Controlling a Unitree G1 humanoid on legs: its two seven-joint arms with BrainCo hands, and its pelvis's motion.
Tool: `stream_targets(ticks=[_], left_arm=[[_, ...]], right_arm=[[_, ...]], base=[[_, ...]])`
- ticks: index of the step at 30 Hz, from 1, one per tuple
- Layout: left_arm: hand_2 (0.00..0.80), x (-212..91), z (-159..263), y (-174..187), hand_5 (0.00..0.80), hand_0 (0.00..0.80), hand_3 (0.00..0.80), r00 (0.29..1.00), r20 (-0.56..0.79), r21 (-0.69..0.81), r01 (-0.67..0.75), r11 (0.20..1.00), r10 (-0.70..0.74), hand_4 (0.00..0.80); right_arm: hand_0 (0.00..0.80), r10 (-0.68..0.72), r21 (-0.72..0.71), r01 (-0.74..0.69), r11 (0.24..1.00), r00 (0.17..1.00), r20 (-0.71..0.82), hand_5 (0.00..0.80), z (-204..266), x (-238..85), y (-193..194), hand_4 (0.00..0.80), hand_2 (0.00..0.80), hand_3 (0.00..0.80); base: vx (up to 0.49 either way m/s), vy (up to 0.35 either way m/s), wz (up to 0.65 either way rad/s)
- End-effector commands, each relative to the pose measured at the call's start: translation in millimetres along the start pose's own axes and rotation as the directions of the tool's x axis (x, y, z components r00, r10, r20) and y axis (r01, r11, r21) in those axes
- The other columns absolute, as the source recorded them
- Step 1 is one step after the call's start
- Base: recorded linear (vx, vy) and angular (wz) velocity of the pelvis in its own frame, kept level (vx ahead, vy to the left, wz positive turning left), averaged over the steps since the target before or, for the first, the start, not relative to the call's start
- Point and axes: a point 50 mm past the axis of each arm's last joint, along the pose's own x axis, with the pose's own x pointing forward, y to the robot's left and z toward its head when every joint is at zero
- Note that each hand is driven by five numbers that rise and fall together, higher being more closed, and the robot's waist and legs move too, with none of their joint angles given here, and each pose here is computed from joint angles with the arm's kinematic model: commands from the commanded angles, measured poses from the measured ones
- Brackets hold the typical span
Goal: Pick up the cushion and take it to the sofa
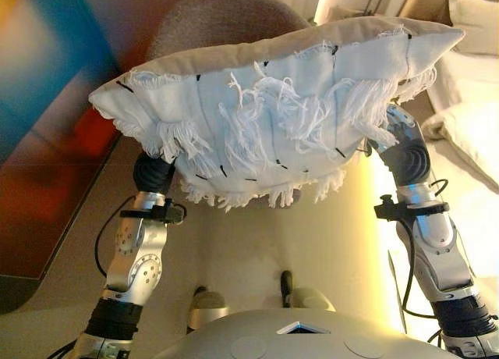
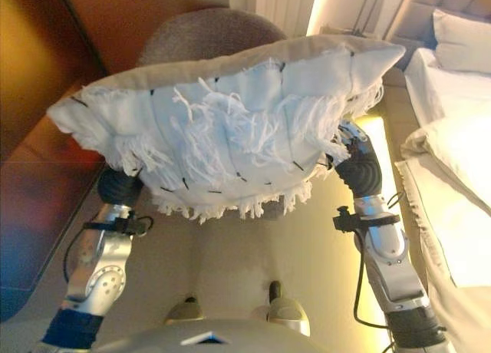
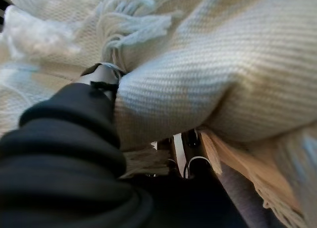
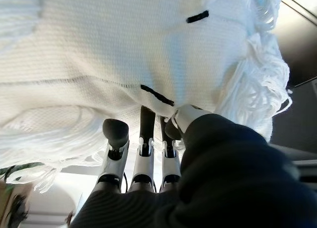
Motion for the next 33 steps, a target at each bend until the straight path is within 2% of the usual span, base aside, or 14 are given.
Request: stream_targets(ticks=[1, 4, 7, 10, 14, 17, 21, 28, 33], left_arm=[[0.800, 16.2, 52.9, -34.2, 0.800, 0.800, 0.800, 0.930, 0.268, 0.024, 0.256, 0.966, -0.253, 0.800], [0.800, 21.3, 50.7, -39.5, 0.800, 0.800, 0.800, 0.929, 0.272, 0.010, 0.259, 0.966, -0.252, 0.800], [0.800, 25.1, 50.9, -41.1, 0.800, 0.800, 0.800, 0.932, 0.278, -0.001, 0.243, 0.970, -0.233, 0.800], [0.800, 22.8, 49.4, -36.1, 0.800, 0.800, 0.800, 0.945, 0.276, -0.026, 0.192, 0.981, -0.177, 0.800], [0.800, 17.6, 53.6, -28.3, 0.800, 0.800, 0.800, 0.939, 0.318, -0.013, 0.141, 0.990, -0.129, 0.800], [0.800, 23.0, 57.0, -30.8, 0.800, 0.800, 0.800, 0.936, 0.324, -0.001, 0.146, 0.989, -0.138, 0.800], [0.800, 28.2, 57.7, -35.6, 0.800, 0.800, 0.800, 0.934, 0.301, 0.059, 0.182, 0.982, -0.191, 0.800], [0.800, 31.4, 57.1, -27.6, 0.800, 0.800, 0.800, 0.939, 0.259, 0.071, 0.215, 0.974, -0.226, 0.800], [0.800, 26.3, 53.1, -27.0, 0.800, 0.800, 0.800, 0.946, 0.232, 0.054, 0.218, 0.974, -0.225, 0.800]], right_arm=[[0.800, 0.029, 0.024, -0.038, 0.999, 0.952, 0.304, 0.800, 50.0, 11.7, 14.8, 0.800, 0.800, 0.800], [0.800, 0.019, 0.022, -0.027, 0.999, 0.956, 0.292, 0.800, 45.9, 16.3, 22.0, 0.800, 0.800, 0.800], [0.800, 0.037, 0.012, -0.042, 0.999, 0.960, 0.279, 0.800, 43.4, 19.0, 25.1, 0.800, 0.800, 0.800], [0.800, 0.049, 0.025, -0.058, 0.998, 0.963, 0.265, 0.800, 42.2, 17.5, 24.1, 0.800, 0.800, 0.800], [0.800, 0.110, 0.055, -0.129, 0.990, 0.956, 0.271, 0.800, 44.7, 12.3, 20.3, 0.800, 0.800, 0.800], [0.800, 0.104, 0.065, -0.126, 0.990, 0.956, 0.274, 0.800, 44.0, 12.5, 19.8, 0.800, 0.800, 0.800], [0.800, 0.052, 0.103, -0.085, 0.991, 0.957, 0.286, 0.800, 43.9, 13.3, 27.9, 0.800, 0.800, 0.800], [0.800, 0.014, 0.128, -0.046, 0.991, 0.970, 0.244, 0.800, 32.0, 15.2, 43.1, 0.800, 0.800, 0.800], [0.800, 0.013, 0.130, -0.044, 0.991, 0.973, 0.229, 0.800, 27.2, 10.7, 36.8, 0.800, 0.800, 0.800]], base=[[0.277, 0.016, -0.39], [0.314, 0.038, -0.16], [0.419, 0.058, 0.44], [0.505, 0.131, 0.13], [0.539, 0.261, -0.35], [0.628, 0.334, -0.92], [0.594, 0.175, -0.29], [0.541, 0.037, 0.18], [0.541, -0.200, 0.14]])
